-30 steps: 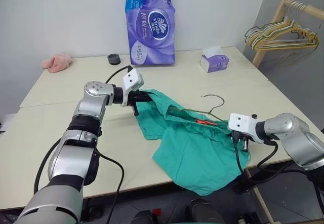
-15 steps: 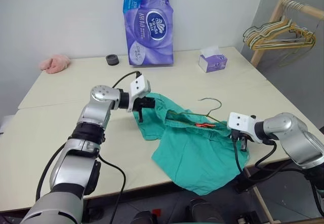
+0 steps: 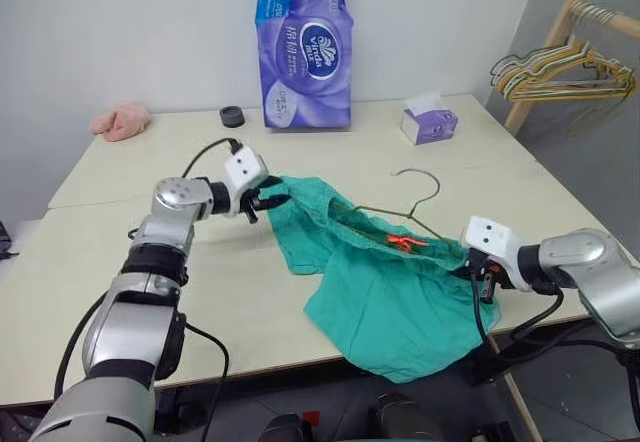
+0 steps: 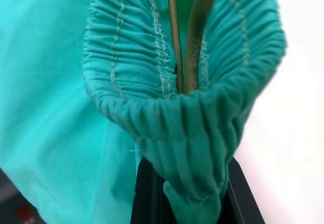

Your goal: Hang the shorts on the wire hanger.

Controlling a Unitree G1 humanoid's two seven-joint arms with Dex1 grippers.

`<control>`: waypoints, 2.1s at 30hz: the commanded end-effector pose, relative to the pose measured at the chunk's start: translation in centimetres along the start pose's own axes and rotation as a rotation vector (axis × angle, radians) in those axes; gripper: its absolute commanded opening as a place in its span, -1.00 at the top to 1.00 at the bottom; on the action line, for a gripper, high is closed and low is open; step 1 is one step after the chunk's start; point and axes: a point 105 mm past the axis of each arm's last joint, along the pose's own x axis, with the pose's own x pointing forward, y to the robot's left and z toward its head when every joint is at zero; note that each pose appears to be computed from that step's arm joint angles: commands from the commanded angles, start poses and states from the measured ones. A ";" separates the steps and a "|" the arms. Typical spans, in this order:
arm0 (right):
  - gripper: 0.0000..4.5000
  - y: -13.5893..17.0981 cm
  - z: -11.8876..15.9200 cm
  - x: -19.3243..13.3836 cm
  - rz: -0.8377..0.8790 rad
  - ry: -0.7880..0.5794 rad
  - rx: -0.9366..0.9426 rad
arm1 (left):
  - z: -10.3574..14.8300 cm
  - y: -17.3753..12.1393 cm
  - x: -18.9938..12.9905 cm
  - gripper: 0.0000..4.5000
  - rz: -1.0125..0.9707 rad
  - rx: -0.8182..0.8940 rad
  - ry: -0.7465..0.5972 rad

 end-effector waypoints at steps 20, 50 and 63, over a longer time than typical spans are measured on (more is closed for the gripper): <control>1.00 0.5 3.2 -6.9 -0.073 -0.274 0.521 | 10.7 -7.3 2.5 0.10 -0.408 -0.118 -0.331; 1.00 -1.0 -3.3 -17.8 -0.911 -0.350 1.073 | 24.5 -19.9 7.7 0.10 -0.694 0.190 -0.687; 1.00 -9.3 -7.0 -22.0 -0.989 -0.190 1.212 | 26.7 -20.9 8.4 0.10 -0.644 0.243 -0.740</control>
